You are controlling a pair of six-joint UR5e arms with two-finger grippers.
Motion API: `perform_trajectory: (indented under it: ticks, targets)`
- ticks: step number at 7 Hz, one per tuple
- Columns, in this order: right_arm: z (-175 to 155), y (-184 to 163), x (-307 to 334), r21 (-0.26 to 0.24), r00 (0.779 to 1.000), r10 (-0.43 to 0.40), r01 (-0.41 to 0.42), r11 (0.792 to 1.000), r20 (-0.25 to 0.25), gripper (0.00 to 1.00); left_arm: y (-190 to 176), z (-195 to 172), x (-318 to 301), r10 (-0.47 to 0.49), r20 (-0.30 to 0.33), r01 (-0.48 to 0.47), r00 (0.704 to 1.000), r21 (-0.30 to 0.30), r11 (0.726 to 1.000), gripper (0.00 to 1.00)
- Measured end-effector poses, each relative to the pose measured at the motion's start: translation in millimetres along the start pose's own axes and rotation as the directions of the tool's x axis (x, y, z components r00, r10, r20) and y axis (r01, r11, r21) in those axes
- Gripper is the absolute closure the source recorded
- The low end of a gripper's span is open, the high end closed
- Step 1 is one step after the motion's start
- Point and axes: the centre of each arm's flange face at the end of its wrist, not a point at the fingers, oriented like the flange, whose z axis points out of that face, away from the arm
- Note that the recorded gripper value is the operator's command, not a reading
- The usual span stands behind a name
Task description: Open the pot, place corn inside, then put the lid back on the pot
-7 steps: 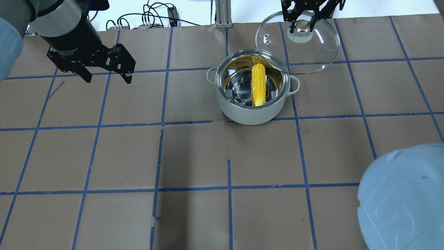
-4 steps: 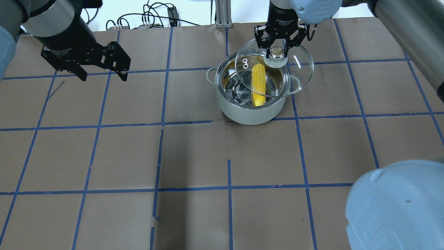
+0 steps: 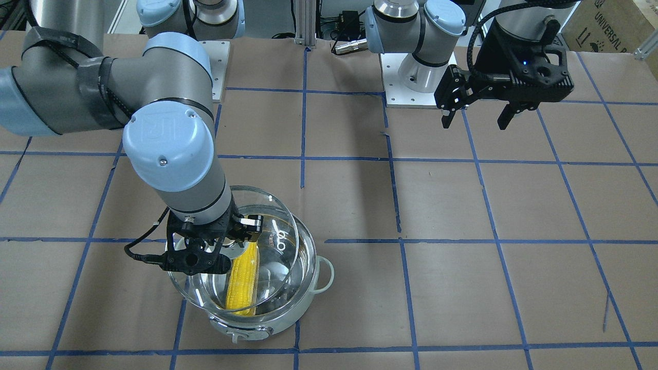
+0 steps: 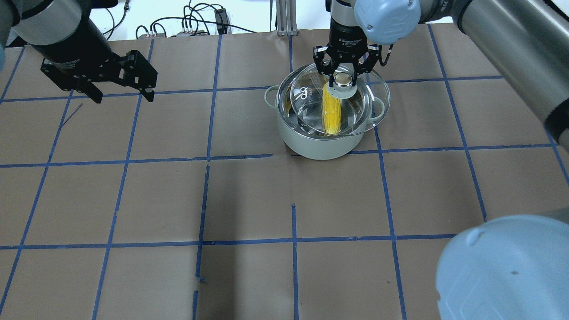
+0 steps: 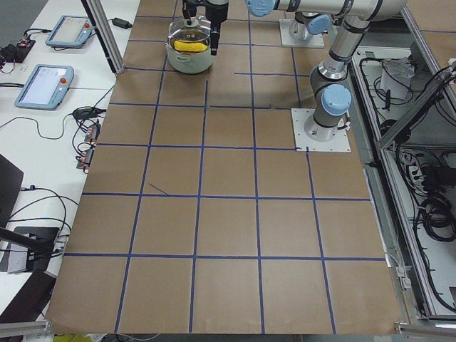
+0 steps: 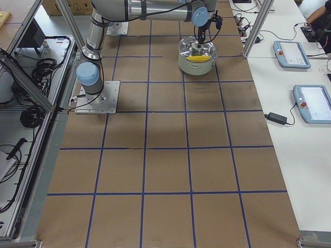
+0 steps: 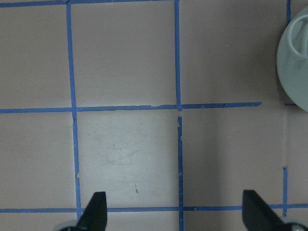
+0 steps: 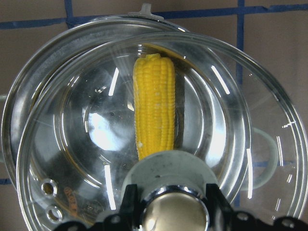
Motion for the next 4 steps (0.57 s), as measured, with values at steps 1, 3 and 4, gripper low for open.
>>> perform_trajectory:
  ticks: [1,3,4]
  targets:
    - [2.2,4.5,-9.8,-0.003,1.000,0.007,-0.007,1.000,-0.003,0.92,1.1,1.3,0.1,0.000,-0.001,0.000,1.000,-0.003,1.000,0.00]
    - [4.9,8.7,-20.0,-0.004,1.000,0.007,-0.007,1.000,-0.009,0.92,2.2,2.5,0.4,0.000,-0.001,0.000,1.000,-0.005,1.000,0.00]
    - [5.8,8.9,-21.8,-0.003,1.000,0.007,-0.007,1.000,-0.010,0.92,2.8,2.5,0.7,0.001,0.000,-0.001,1.000,-0.005,1.000,0.00]
